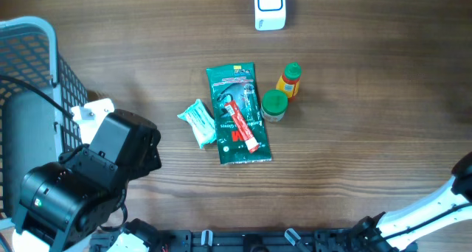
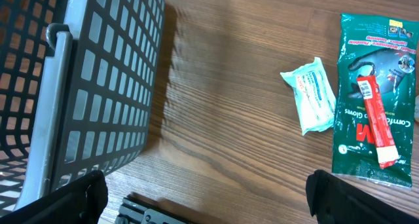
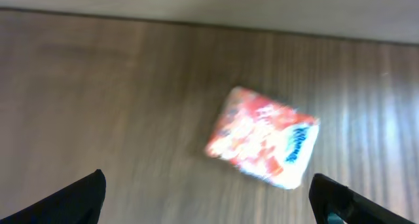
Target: Scan the item barcode
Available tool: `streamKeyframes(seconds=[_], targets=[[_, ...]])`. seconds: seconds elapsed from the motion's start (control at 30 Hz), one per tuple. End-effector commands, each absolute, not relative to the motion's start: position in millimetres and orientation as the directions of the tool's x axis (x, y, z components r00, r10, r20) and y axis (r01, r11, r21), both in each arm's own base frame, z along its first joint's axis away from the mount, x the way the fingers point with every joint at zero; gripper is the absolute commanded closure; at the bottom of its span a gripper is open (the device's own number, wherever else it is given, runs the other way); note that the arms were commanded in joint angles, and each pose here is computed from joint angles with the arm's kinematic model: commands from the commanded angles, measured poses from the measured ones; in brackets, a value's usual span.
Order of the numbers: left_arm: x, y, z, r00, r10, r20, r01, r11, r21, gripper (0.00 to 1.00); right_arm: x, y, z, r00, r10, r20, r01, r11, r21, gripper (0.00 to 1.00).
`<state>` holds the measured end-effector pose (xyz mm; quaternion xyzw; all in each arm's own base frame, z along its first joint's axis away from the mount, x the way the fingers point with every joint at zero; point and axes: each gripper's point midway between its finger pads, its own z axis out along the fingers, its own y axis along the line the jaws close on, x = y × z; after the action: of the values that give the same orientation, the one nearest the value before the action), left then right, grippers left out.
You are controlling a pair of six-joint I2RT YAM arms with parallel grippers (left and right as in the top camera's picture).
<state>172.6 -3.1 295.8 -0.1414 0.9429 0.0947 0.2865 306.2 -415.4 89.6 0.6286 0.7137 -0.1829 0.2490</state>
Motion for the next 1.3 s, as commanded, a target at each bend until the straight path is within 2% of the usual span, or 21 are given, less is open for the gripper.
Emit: streamKeyframes(seconds=[0.0, 0.1, 0.2, 0.33, 0.4, 0.47, 0.57, 0.63, 0.7, 0.87, 0.93, 1.13, 1.27], targets=[[172, -2, 296, -0.789, -0.227, -0.571, -0.335, 0.938, 0.090, 0.00, 360, -366, 172, -0.078, 0.829, -0.554, 0.864, 0.334, 0.378, 0.00], [172, -2, 296, -0.789, -0.227, -0.571, -0.335, 0.938, 0.090, 0.00, 384, -299, 219, -0.105, 0.882, -0.460, 0.751, 0.373, 0.545, 0.00], [172, -2, 296, -0.789, -0.227, -0.571, -0.335, 0.938, 0.090, 0.00, 395, -242, 239, -0.206, 0.873, -0.442, 0.699, 0.447, 0.558, 0.00], [172, -2, 296, -0.789, -0.227, -0.571, -0.335, 0.938, 0.090, 0.00, 420, -117, 245, -0.461, 0.790, -0.404, 0.578, 0.613, 0.539, 0.00], [172, -2, 296, -0.789, -0.227, -0.571, -0.335, 0.938, 0.090, 0.00, 424, -50, 239, -0.613, 0.684, -0.395, 0.475, 0.719, 0.507, 0.00], [172, -2, 296, -0.789, -0.227, -0.571, -0.335, 0.938, 0.090, 0.00, 428, 18, 237, -0.733, 0.500, -0.461, 0.305, 0.847, 0.435, 0.00], [172, -2, 296, -0.789, -0.227, -0.571, -0.335, 0.938, 0.090, 0.00, 431, 82, 245, -0.785, 0.293, -0.545, 0.070, 0.917, 0.393, 0.00], [172, -2, 296, -0.789, -0.227, -0.571, -0.335, 0.938, 0.090, 0.00, 430, 121, 253, -0.776, 0.150, -0.613, -0.097, 0.932, 0.350, 0.00], [172, -2, 296, -0.789, -0.227, -0.571, -0.335, 0.938, 0.090, 0.00, 427, 141, 257, -0.767, 0.096, -0.634, -0.156, 0.931, 0.330, 0.00], [172, -2, 296, -0.789, -0.227, -0.571, -0.335, 0.938, 0.090, 0.00, 430, 159, 254, -0.763, 0.047, -0.645, -0.175, 0.945, 0.275, 0.00], [172, -2, 296, -0.789, -0.227, -0.571, -0.335, 0.938, 0.090, 0.00, 435, 157, 238, -0.791, 0.039, -0.610, -0.139, 0.960, 0.242, 0.00], [172, -2, 296, -0.789, -0.227, -0.571, -0.335, 0.938, 0.090, 0.00, 424, 153, 171, -0.916, -0.002, -0.401, -0.084, 0.979, 0.187, 0.02], [172, -2, 296, -0.789, -0.227, -0.571, -0.335, 0.938, 0.090, 0.00, 419, 162, 150, -0.943, -0.021, -0.332, -0.099, 0.970, 0.222, 0.13]])
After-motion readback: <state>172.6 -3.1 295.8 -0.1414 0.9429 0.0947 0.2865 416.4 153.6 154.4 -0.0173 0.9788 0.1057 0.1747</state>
